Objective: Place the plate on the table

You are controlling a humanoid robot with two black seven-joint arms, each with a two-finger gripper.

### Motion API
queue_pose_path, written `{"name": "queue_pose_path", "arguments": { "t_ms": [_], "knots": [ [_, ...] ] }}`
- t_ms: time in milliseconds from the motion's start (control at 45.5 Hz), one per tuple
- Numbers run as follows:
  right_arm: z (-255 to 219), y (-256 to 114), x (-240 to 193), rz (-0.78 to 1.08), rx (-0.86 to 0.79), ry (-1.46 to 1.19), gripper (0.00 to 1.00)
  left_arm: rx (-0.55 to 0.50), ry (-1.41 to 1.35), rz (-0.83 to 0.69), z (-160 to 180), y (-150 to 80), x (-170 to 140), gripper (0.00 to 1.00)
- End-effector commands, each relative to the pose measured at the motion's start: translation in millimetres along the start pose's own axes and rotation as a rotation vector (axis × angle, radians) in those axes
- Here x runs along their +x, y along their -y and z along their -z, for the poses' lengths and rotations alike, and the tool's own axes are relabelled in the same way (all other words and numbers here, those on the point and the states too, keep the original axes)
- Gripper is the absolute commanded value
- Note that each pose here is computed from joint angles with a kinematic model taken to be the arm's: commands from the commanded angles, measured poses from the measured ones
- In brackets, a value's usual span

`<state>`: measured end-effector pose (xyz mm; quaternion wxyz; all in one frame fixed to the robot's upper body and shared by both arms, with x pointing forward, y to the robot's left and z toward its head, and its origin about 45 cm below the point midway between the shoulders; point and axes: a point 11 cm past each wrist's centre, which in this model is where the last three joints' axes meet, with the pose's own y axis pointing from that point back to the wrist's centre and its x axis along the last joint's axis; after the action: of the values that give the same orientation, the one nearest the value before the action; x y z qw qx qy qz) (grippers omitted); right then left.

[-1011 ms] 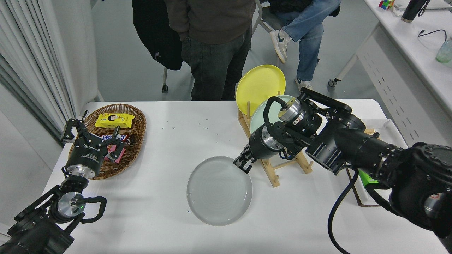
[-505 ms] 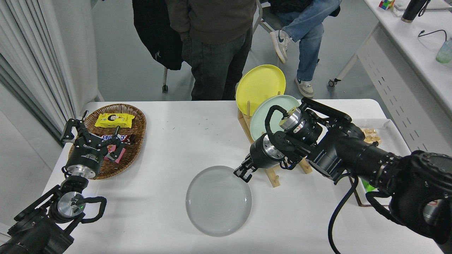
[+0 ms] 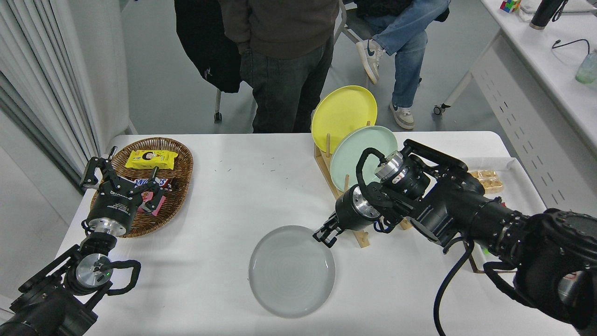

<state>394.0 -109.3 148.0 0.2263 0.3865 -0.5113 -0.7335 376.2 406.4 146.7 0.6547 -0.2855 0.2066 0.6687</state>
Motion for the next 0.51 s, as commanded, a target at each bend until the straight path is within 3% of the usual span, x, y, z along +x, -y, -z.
{"name": "queue_pose_path", "arguments": {
  "t_ms": [0,484],
  "knots": [
    [3.0,1.5,3.6,-0.002,0.003,0.017,0.00,0.000,0.000,0.000,0.0,0.0,0.0,0.98],
    [2.0,1.6,3.0,-0.003,0.005,0.008,0.00,0.000,0.000,0.000,0.0,0.0,0.0,0.98]
  ]
}}
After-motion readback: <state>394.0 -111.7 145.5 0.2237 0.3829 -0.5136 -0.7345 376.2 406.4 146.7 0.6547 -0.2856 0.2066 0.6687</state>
